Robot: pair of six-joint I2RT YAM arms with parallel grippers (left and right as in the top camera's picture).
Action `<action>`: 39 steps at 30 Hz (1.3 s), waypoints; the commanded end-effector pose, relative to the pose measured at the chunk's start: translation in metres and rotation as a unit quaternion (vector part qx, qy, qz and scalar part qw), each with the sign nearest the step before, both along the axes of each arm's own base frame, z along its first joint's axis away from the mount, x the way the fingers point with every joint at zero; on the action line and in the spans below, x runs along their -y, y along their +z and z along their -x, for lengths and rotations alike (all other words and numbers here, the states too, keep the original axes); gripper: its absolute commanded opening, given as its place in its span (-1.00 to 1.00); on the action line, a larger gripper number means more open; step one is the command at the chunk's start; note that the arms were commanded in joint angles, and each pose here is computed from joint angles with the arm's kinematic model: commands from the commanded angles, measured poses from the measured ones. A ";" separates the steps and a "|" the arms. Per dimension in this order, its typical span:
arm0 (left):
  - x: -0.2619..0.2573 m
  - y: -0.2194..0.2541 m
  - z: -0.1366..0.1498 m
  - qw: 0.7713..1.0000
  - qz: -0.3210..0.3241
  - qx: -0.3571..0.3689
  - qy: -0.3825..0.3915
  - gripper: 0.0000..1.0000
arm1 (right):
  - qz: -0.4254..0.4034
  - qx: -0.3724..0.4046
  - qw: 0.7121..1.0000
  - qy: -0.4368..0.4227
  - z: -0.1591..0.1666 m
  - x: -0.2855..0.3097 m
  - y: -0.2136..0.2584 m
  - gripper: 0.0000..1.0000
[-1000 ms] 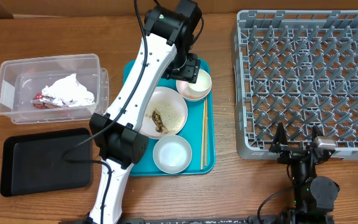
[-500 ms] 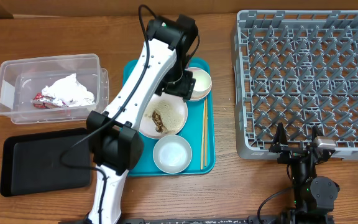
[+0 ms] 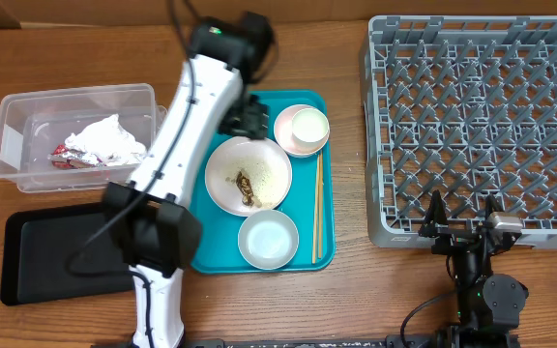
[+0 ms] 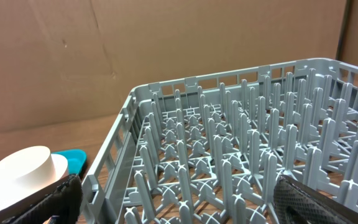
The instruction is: Sort waste into correct bins and load items into the dishwasher
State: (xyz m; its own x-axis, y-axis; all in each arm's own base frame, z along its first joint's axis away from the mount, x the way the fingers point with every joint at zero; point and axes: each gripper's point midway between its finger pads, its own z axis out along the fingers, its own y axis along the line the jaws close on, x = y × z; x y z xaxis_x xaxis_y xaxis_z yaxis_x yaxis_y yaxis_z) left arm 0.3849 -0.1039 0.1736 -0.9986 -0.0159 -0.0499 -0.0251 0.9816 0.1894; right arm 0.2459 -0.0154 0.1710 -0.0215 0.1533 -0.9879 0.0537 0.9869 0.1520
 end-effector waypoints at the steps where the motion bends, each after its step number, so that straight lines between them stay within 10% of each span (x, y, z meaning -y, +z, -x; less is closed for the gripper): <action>1: -0.060 0.012 -0.017 0.990 -0.023 0.049 0.130 1.00 | 0.002 0.003 1.000 -0.003 0.000 0.001 -0.001 1.00; 9: -0.163 0.010 -0.020 0.939 0.004 0.066 0.336 1.00 | 0.002 0.003 1.000 -0.003 0.000 0.001 -0.001 1.00; 39: -0.323 0.019 0.059 0.812 0.002 0.058 0.581 1.00 | 0.002 0.003 1.000 -0.003 0.000 0.001 -0.001 1.00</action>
State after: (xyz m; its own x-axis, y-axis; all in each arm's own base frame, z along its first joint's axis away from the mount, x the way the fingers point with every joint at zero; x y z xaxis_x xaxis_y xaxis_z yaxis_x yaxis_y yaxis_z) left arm 0.3351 0.2126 0.1733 -0.3875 -0.9165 -0.0996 -0.9149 0.3691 0.1636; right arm 0.2459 -0.0154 0.1710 -0.0215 0.1533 -0.9879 0.0537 0.9869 0.1520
